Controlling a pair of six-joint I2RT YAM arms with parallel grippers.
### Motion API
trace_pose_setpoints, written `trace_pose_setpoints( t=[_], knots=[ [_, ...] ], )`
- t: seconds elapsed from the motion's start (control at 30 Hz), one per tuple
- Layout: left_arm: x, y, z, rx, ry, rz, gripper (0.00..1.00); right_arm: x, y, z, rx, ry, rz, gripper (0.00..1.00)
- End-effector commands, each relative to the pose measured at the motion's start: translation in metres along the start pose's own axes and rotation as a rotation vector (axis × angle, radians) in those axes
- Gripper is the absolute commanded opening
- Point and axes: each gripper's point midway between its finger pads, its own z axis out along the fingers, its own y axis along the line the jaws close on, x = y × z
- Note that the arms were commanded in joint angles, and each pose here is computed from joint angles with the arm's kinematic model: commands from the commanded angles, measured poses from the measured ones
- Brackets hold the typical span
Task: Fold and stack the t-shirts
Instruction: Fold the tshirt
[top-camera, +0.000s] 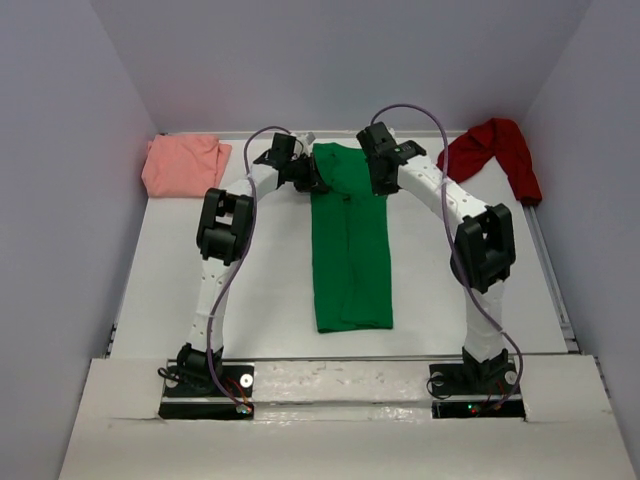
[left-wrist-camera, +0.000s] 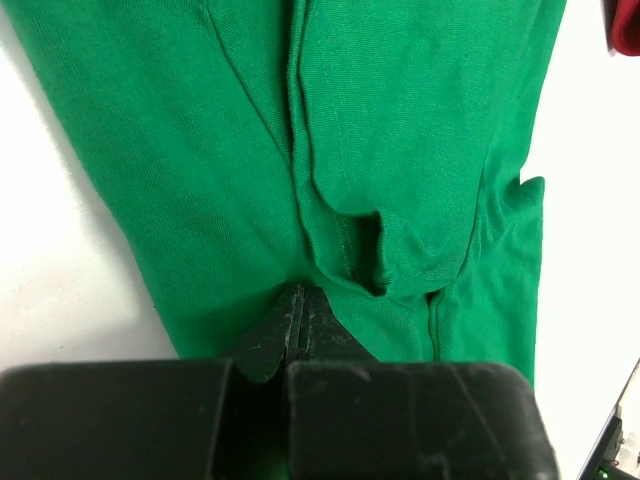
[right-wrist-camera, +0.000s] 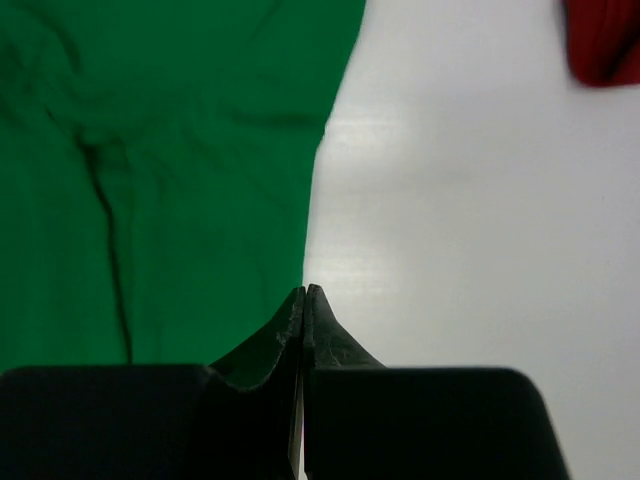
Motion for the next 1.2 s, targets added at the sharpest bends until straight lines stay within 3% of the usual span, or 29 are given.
trace_pose_setpoints(
  t=[0.0, 0.17, 0.47, 0.83, 1.07, 1.17],
  knots=[
    [-0.002, -0.029, -0.016, -0.018, 0.02, 0.012, 0.0, -0.064, -0.009, 0.017, -0.062, -0.097, 0.001, 0.0],
    [-0.013, -0.053, -0.019, -0.011, 0.006, 0.038, 0.0, -0.06, 0.003, 0.081, -0.11, 0.012, -0.031, 0.0],
    [-0.036, -0.096, -0.043, -0.06, -0.071, 0.151, 0.0, -0.06, -0.004, 0.121, -0.183, 0.017, -0.006, 0.0],
    [-0.027, -0.115, -0.04, -0.074, -0.057, 0.185, 0.0, -0.055, -0.011, 0.124, -0.146, 0.025, -0.023, 0.0],
    [-0.015, -0.129, -0.045, -0.108, -0.05, 0.201, 0.0, -0.071, -0.029, 0.074, -0.102, -0.036, 0.052, 0.0],
    [-0.01, -0.133, -0.057, -0.176, -0.07, 0.221, 0.0, -0.058, -0.05, 0.05, -0.034, -0.05, 0.092, 0.0]
  ],
)
